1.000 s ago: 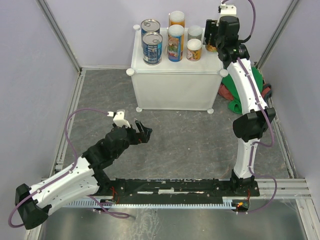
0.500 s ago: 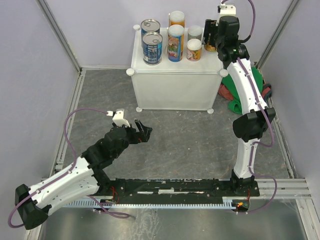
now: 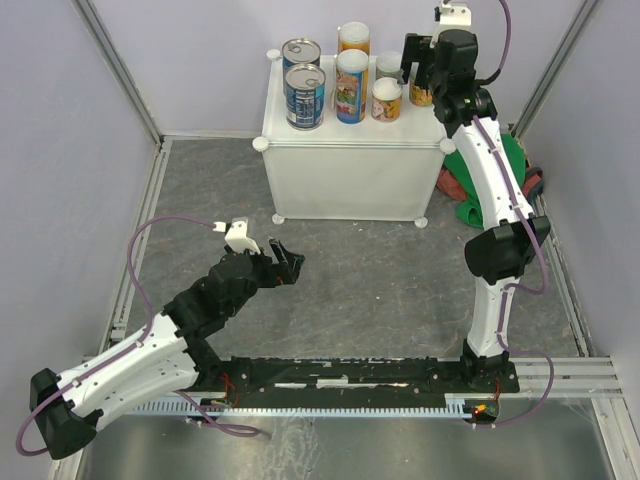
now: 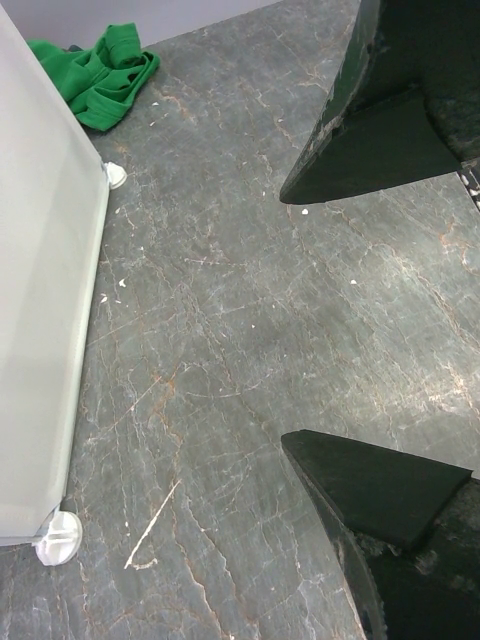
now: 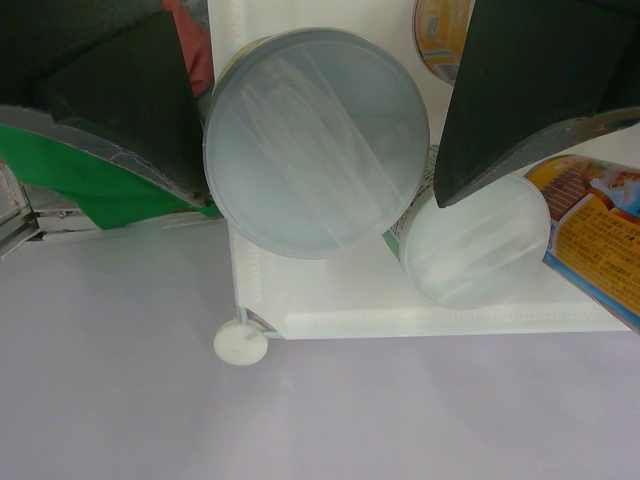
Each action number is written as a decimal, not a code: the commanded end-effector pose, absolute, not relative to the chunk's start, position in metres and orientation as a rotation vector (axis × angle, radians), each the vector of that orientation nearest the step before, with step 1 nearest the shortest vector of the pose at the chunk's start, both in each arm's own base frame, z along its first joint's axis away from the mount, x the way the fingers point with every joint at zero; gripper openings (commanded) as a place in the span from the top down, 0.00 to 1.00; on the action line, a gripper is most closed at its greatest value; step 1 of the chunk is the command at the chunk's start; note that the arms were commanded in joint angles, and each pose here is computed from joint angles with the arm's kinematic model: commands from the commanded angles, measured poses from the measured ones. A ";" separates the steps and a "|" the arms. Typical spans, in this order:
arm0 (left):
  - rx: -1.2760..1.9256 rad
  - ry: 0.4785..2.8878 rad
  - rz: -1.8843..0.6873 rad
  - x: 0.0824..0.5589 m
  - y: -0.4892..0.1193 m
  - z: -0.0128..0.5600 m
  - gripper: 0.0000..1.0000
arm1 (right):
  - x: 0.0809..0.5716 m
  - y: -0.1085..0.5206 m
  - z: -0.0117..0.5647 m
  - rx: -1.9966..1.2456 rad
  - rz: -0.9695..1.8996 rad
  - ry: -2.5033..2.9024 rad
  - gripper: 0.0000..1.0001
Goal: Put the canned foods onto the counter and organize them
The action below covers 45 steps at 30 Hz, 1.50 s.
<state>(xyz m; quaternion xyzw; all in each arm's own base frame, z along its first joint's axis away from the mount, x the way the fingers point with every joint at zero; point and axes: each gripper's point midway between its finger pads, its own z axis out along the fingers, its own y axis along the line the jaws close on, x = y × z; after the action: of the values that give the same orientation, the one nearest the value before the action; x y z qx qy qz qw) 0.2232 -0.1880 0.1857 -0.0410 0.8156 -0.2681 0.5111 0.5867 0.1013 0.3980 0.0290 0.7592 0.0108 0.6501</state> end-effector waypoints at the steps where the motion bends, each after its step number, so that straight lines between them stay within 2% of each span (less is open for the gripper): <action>1: -0.097 1.884 -0.688 0.227 -0.192 0.217 0.00 | 0.572 0.099 0.452 0.086 0.065 1.597 0.01; 11: -0.101 1.870 -0.715 0.227 -0.195 0.228 0.00 | 0.540 0.094 0.490 0.112 0.092 1.531 0.01; 15: -0.109 1.870 -0.718 0.226 -0.194 0.231 0.00 | 0.509 0.096 0.506 0.132 0.123 1.500 0.01; 19: -0.127 1.868 -0.711 0.225 -0.188 0.230 0.00 | 0.470 0.103 0.495 0.136 0.150 1.529 0.01; 23: -0.145 1.870 -0.705 0.220 -0.181 0.225 0.00 | 0.435 0.114 0.450 0.130 0.190 1.614 0.01; 32: -0.180 1.879 -0.723 0.209 -0.169 0.204 0.00 | 0.357 0.142 0.302 0.078 0.203 1.838 0.01; 39: -0.192 1.876 -0.737 0.202 -0.163 0.194 0.00 | 0.308 0.126 0.205 0.224 0.084 1.993 0.01; 45: -0.188 1.879 -0.748 0.198 -0.161 0.186 0.00 | 0.279 0.104 0.151 0.286 -0.060 2.081 0.01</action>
<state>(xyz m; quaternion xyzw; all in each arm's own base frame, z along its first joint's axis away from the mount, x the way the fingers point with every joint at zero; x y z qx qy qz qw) 0.1988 -0.1609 0.1823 -0.0633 0.7954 -0.2976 0.5242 0.2902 0.1252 0.1638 0.0605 0.8674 0.0095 0.4938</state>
